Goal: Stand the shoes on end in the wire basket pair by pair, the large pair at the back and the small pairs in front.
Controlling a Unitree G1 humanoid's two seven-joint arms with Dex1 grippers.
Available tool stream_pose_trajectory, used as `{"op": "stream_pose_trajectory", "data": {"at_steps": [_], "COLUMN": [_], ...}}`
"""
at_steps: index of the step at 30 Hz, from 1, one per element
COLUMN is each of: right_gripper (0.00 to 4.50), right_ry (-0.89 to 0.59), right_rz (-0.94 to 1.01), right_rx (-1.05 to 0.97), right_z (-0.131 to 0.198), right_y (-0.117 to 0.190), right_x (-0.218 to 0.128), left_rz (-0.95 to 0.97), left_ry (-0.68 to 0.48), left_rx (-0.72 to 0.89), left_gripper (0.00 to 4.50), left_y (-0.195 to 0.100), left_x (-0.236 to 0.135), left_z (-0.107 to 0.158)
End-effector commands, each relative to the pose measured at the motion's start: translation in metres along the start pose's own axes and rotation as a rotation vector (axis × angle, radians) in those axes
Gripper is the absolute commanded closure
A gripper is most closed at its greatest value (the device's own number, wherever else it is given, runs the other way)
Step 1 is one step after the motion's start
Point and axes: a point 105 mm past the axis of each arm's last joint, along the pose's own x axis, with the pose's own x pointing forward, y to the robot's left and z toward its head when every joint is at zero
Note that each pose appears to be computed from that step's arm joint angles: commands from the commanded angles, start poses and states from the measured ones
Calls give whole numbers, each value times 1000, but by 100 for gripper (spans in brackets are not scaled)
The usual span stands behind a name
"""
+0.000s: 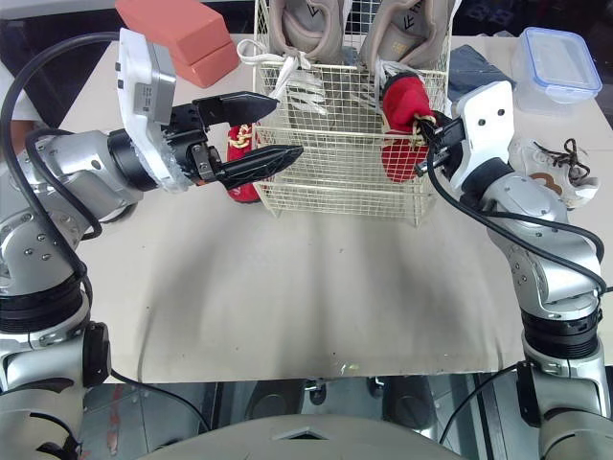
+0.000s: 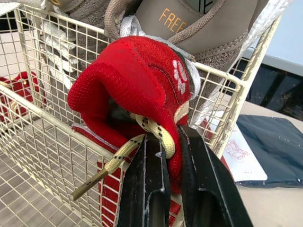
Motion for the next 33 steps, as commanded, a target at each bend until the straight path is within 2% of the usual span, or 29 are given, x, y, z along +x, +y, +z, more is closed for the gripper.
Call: {"op": "stream_pose_trajectory", "data": {"at_steps": [1, 5, 7, 9, 14, 19, 23, 30, 33], "right_gripper": [254, 84, 6, 6, 6, 6, 6, 6, 6], "right_ry": [42, -7, -62, -94, -197, -246, -257, -254, -234], "right_rz": [-8, 3, 46, 82, 379, 500, 532, 550, 535], "right_rx": [12, -6, -4, -4, -21, 6, 1, 66, 85], "right_z": [-9, 2, 17, 25, 47, 52, 50, 41, 33], "right_y": [-3, -10, -15, -16, 18, 50, 69, 88, 89], "right_x": [-1, -3, -7, -9, -28, -37, -38, -40, -40], "left_rz": [12, 45, 104, 136, 292, 458, 537, 593, 572], "left_ry": [-11, -5, -2, 7, -24, -3, 14, 130, 131], "left_rx": [37, 19, -1, -2, -62, -109, -161, -238, -279], "left_gripper": [0, 0, 0, 0, 0, 0, 0, 0, 0], "left_y": [-1, 8, 24, 32, 72, 111, 135, 158, 162], "left_x": [-4, -11, -23, -32, -67, -92, -100, -103, -96], "left_z": [5, -1, -7, -10, -20, -48, -72, -114, -122]}}
